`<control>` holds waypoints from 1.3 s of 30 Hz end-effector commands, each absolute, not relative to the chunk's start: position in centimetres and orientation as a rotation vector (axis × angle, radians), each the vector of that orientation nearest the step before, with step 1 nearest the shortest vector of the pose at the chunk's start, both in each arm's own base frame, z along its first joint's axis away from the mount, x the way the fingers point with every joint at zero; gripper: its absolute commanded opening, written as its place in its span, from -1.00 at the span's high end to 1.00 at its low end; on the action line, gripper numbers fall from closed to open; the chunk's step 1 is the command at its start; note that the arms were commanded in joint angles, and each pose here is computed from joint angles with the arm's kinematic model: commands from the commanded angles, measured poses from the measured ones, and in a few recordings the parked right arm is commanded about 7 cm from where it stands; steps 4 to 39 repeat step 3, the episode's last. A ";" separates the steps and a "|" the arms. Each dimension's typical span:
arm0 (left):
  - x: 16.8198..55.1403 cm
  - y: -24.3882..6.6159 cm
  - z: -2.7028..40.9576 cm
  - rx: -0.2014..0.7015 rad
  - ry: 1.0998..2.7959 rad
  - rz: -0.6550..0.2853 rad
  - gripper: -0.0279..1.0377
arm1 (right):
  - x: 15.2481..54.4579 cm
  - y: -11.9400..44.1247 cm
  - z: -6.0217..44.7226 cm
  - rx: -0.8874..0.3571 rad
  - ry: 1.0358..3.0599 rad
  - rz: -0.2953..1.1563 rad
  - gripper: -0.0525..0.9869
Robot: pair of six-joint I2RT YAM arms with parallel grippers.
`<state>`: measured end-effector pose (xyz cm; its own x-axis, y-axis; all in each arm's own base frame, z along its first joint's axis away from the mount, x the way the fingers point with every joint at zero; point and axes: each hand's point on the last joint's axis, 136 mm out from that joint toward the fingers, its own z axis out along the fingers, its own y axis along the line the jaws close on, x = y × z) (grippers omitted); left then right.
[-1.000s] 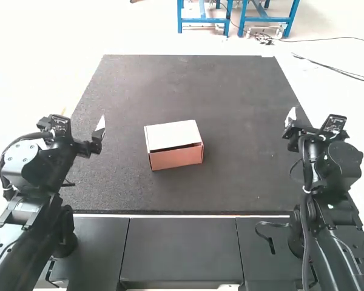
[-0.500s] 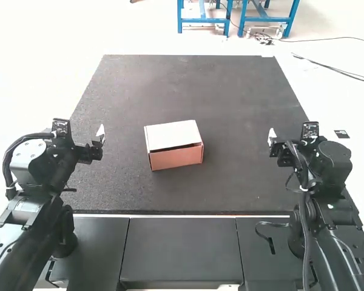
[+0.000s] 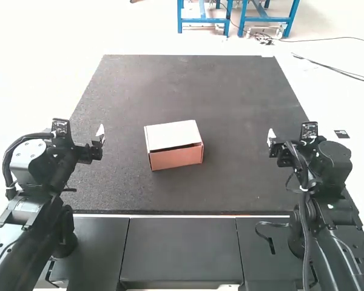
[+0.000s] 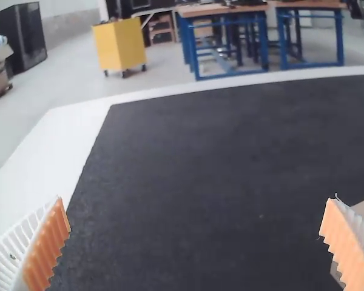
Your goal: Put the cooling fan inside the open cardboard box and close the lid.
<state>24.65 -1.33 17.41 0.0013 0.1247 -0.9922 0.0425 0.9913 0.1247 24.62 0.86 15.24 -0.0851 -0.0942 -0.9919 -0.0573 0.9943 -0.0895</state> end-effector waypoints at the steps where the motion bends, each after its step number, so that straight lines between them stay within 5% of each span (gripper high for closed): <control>1: 24.7 -1.0 17.4 0.110 1.566 0.069 -0.88 | 24.5 1.2 7.8 -0.144 1.806 -0.008 -0.85; 39: 24.7 -1.0 17.4 0.111 1.566 0.070 -0.88 | 24.5 1.2 7.8 -0.144 1.806 -0.008 -0.85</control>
